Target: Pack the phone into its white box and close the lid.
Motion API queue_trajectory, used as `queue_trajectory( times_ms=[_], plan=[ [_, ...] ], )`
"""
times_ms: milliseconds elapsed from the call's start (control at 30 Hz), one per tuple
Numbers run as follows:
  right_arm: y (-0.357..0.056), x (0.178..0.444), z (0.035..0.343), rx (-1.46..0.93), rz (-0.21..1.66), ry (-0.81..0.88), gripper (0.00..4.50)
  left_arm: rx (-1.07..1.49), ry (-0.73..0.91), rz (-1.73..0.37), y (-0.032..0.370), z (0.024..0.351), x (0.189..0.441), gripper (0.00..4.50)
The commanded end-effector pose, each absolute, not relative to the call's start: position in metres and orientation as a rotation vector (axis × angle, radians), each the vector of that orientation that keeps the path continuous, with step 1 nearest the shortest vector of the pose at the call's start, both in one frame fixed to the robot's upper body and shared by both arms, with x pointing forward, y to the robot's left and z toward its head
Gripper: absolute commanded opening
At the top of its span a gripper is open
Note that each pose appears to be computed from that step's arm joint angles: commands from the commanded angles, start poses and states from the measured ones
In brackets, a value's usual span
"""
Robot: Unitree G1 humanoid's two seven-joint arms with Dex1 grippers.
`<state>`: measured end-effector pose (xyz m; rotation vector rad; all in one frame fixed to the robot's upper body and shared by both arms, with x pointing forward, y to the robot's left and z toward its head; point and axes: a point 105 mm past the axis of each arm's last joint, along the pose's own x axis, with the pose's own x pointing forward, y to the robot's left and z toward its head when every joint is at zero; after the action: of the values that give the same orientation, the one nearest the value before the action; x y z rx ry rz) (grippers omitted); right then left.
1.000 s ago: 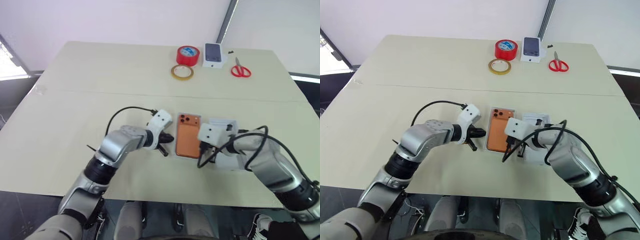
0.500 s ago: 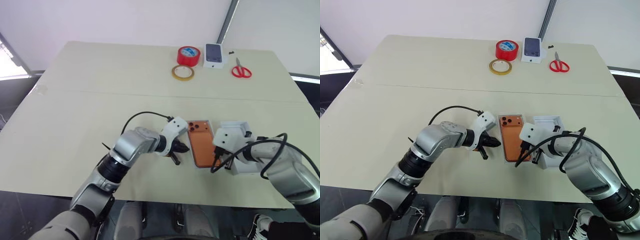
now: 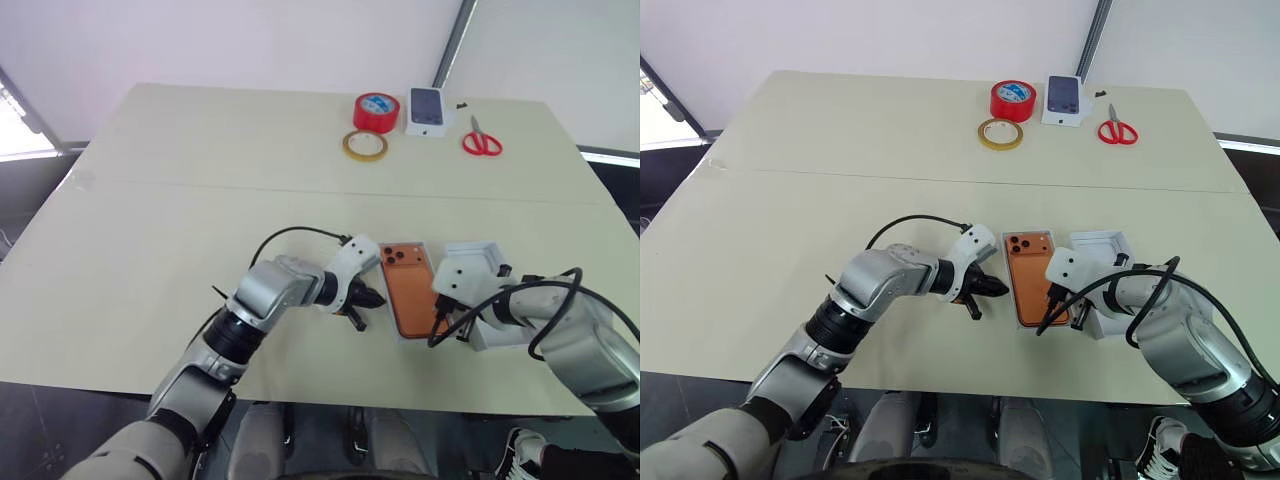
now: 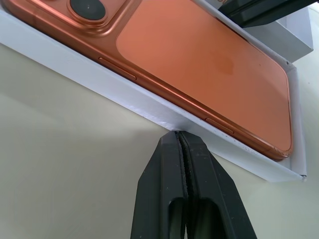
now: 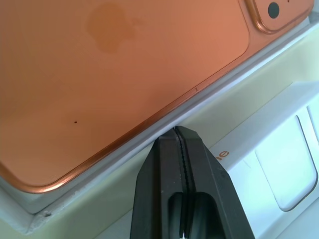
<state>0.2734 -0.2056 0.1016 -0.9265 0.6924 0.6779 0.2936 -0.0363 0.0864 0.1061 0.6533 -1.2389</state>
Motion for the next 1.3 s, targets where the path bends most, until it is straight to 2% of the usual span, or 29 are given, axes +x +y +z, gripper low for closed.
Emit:
queue_trajectory(
  times_ms=[33,267,433,567,667,767,900,1067,1300],
  plan=[
    [-0.180,0.265,0.103,-0.915,0.803,0.629,0.00,0.110,0.578,-1.318,-0.055,0.102,0.286,0.10],
    [-0.190,0.268,0.113,-0.930,0.773,0.632,0.00,0.117,0.570,-1.287,-0.047,0.102,0.292,0.10],
    [-0.201,0.267,0.138,-0.907,0.770,0.619,0.00,0.104,0.535,-1.255,-0.026,0.110,0.298,0.10],
    [-0.206,0.271,0.162,-0.783,0.748,0.600,0.00,0.103,0.410,-1.247,0.001,0.126,0.299,0.10],
    [-0.211,0.270,0.163,-0.682,0.726,0.649,0.00,0.103,0.344,-1.233,0.023,0.135,0.297,0.10],
    [-0.220,0.269,0.156,-0.580,0.677,0.731,0.81,0.185,0.278,-1.226,0.043,0.139,0.292,0.00],
    [-0.224,0.272,0.151,-0.452,0.589,0.792,2.75,0.274,0.206,-1.231,0.067,0.143,0.281,0.00],
    [-0.228,0.276,0.142,-0.378,0.501,0.853,2.75,0.319,0.115,-1.235,0.084,0.148,0.270,0.00],
    [-0.230,0.276,0.126,-0.339,0.430,0.920,2.75,0.336,0.051,-1.272,0.085,0.148,0.259,0.00]
  ],
)
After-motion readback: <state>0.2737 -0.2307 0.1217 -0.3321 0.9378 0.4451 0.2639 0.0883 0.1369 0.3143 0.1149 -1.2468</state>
